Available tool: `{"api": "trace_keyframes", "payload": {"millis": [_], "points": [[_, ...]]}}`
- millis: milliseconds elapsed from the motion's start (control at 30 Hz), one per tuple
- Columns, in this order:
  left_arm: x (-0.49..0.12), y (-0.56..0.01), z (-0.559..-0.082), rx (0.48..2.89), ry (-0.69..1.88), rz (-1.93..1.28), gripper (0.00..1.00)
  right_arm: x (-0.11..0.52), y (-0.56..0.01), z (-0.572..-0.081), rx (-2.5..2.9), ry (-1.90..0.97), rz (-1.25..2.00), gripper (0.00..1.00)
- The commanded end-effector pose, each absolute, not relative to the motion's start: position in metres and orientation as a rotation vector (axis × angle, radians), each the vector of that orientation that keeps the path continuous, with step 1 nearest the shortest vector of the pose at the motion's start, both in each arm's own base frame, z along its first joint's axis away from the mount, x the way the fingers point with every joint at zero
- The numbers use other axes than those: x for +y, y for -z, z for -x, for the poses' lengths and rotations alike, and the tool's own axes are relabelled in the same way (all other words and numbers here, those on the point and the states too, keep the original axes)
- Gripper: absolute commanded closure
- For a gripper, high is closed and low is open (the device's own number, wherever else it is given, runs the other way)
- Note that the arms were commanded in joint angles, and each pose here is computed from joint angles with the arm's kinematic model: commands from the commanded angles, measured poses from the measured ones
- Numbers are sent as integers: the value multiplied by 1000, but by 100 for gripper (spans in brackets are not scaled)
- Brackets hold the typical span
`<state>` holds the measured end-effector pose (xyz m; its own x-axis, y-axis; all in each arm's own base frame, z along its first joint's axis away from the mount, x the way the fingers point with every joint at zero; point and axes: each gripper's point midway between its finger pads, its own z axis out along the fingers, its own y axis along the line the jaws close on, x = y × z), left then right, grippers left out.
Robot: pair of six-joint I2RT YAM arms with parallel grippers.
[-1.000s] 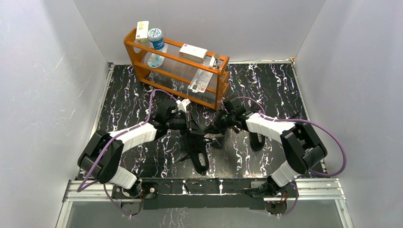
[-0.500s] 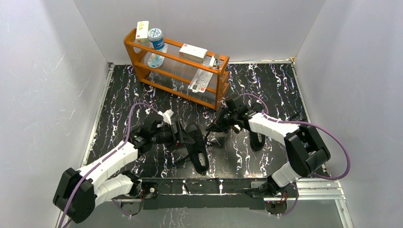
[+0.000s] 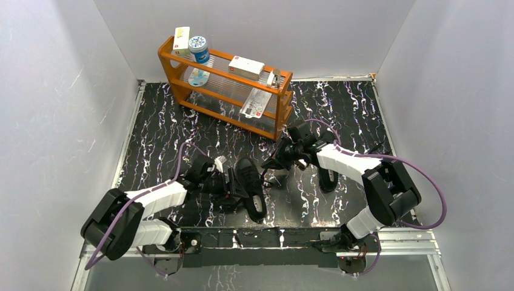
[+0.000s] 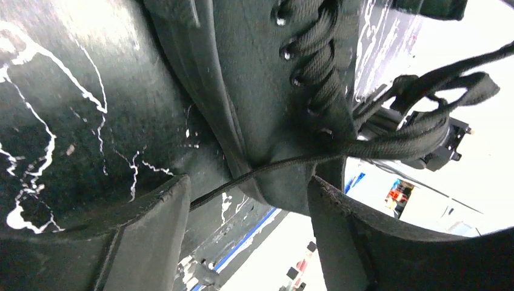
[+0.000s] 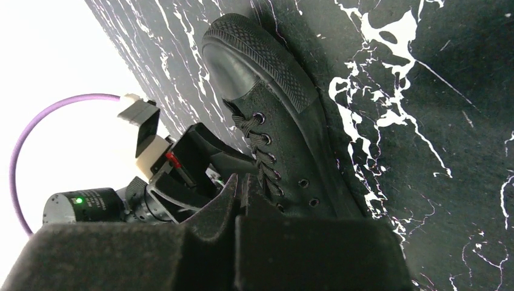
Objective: Tie the shoes
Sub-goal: Tie the shoelace on the shoe.
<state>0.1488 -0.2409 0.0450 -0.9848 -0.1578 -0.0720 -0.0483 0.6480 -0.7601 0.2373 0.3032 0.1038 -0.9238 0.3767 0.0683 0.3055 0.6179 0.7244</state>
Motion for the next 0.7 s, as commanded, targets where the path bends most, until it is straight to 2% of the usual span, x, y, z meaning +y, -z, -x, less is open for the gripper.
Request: {"api": "trace_keyframes", "payload": {"millis": [0,100,200,367,467,667], "points": [[-248,-62,-137,2643,1423,128,32,310,-118,-245,2689,-1271,-517,100],[-248,-60,-127,2648,1473,159,34,310,-118,-245,2685,-1282,-514,100],[-248,-56,-122,2653,1491,167,41,309,-118,-245,2685,-1289,-514,100],[-251,-45,-121,2685,1478,142,43,306,-116,-244,2683,-1286,-523,100],[-254,-41,-121,2695,1487,127,47,304,-115,-243,2682,-1287,-524,100],[-253,-41,-120,2731,1449,146,80,299,-115,-245,2678,-1263,-524,100]]}}
